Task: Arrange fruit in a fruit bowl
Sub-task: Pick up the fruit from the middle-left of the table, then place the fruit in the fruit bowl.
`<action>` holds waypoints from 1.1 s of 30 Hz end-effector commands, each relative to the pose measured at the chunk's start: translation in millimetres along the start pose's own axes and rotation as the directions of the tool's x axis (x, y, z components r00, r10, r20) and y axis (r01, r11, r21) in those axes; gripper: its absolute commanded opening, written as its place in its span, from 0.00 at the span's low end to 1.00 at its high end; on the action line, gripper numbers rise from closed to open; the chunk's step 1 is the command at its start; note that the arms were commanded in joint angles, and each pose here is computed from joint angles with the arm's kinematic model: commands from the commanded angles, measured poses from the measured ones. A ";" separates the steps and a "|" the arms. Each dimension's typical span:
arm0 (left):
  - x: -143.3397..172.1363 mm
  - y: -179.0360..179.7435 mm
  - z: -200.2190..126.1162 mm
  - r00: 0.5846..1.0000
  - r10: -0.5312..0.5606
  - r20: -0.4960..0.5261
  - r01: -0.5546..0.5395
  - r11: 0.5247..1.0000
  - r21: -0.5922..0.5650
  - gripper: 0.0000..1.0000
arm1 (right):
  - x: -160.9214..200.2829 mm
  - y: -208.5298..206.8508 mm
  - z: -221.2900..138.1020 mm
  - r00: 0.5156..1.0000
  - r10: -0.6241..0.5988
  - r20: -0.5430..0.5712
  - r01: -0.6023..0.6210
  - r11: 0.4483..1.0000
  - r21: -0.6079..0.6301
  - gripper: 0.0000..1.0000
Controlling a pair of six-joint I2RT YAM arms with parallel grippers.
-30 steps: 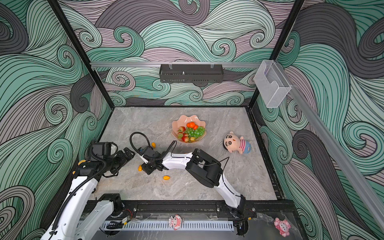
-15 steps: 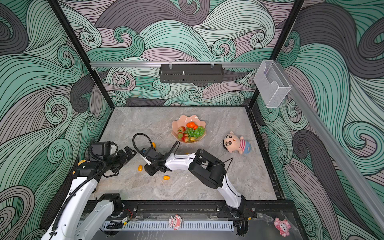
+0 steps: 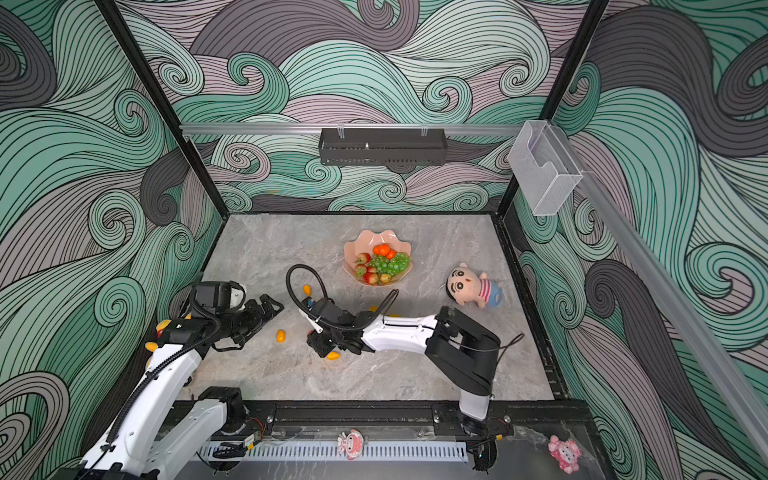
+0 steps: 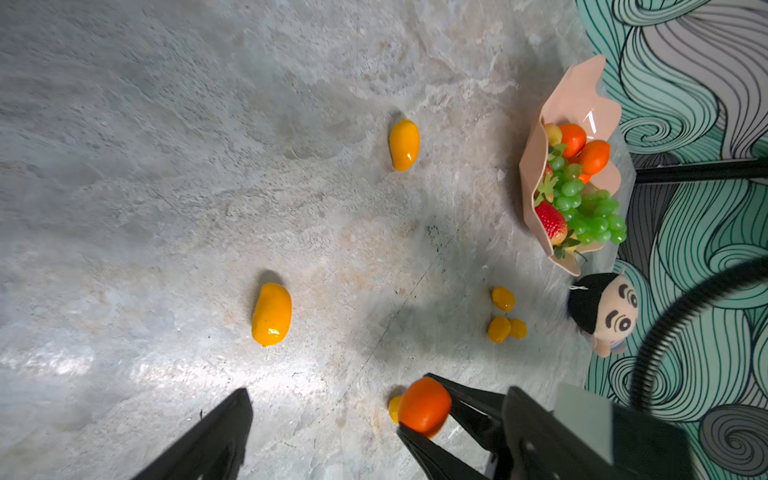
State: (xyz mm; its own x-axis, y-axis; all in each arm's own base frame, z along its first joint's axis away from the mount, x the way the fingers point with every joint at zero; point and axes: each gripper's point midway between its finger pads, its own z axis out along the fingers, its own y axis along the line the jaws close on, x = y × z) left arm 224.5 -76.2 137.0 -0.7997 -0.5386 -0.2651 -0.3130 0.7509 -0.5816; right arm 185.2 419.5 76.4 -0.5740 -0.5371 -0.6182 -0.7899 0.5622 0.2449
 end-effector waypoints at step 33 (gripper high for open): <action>-55.7 -149.1 72.2 0.941 0.330 -0.067 -0.325 0.942 0.080 0.97 | -69.8 -196.1 -106.6 0.952 0.256 0.168 -0.289 0.931 0.222 0.31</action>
State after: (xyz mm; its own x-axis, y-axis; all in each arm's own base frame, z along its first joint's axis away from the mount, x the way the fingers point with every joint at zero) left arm 341.2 -177.0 177.3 -0.8908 -0.2687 -0.3665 -0.0349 0.8445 -0.5344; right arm 350.9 285.9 162.3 -0.6867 -0.2207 -0.6926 -0.5147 0.8205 0.2489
